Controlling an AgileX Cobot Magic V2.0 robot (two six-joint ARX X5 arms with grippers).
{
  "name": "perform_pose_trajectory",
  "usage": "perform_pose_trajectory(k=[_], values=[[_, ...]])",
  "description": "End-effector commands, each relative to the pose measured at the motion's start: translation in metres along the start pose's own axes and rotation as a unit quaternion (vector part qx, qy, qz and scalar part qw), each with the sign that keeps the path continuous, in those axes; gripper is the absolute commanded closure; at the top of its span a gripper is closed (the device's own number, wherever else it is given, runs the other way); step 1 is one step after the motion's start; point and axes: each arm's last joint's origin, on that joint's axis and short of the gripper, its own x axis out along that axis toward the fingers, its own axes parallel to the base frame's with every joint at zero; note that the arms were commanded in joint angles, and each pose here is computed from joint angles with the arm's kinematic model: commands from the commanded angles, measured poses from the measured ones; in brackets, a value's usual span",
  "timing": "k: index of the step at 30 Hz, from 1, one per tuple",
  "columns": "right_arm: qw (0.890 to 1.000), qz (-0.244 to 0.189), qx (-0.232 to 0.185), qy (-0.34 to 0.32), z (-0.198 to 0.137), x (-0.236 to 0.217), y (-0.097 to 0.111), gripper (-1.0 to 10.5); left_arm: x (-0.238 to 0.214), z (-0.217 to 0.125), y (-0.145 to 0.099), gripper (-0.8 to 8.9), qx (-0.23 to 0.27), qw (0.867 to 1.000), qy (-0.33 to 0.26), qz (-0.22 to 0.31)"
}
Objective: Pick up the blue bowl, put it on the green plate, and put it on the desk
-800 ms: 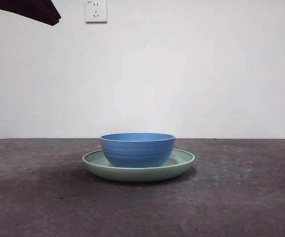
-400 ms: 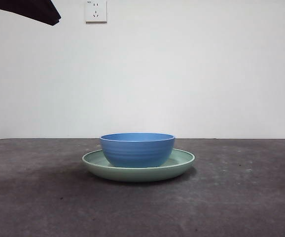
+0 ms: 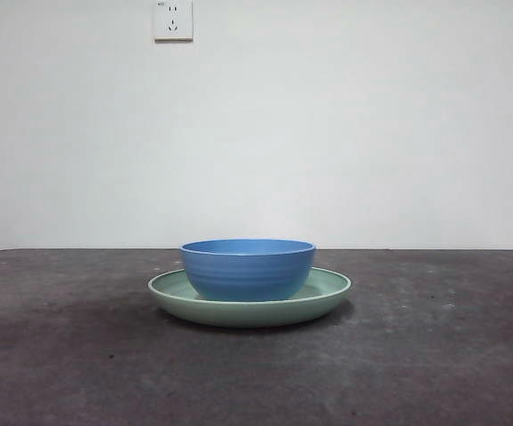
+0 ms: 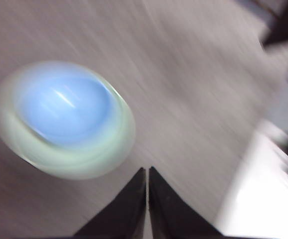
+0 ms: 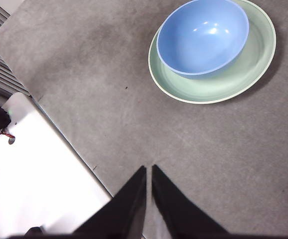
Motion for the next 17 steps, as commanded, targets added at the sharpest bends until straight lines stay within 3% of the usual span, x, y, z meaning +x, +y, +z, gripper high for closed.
perform_pose_trajectory(k=[1, 4, 6, 9, 14, 17], values=[[1.0, 0.003, -0.015, -0.008, 0.004, -0.002, 0.002, 9.3, -0.025, 0.009, 0.002, 8.04, 0.057, 0.991, -0.094, 0.076], [1.0, 0.003, -0.015, -0.008, 0.004, -0.002, 0.002, 9.3, -0.048, 0.006, 0.004, 8.04, 0.083, 0.964, -0.176, 0.183], [1.0, 0.003, -0.015, -0.008, 0.004, -0.002, 0.002, 9.3, -0.059, -0.003, 0.005, 8.04, 0.09, 0.934, -0.218, 0.267], [1.0, 0.003, -0.015, -0.008, 0.004, -0.002, 0.002, 9.3, -0.065, -0.026, 0.008, 8.04, 0.09, 0.898, -0.249, 0.351], [1.0, 0.003, -0.015, -0.008, 0.004, -0.002, 0.002, 9.3, -0.056, -0.072, 0.014, 8.04, 0.068, 0.867, -0.245, 0.429], [1.0, 0.003, -0.015, -0.008, 0.004, -0.002, 0.002, 9.3, -0.044, -0.101, 0.021, 8.04, 0.053, 0.863, -0.226, 0.448]])
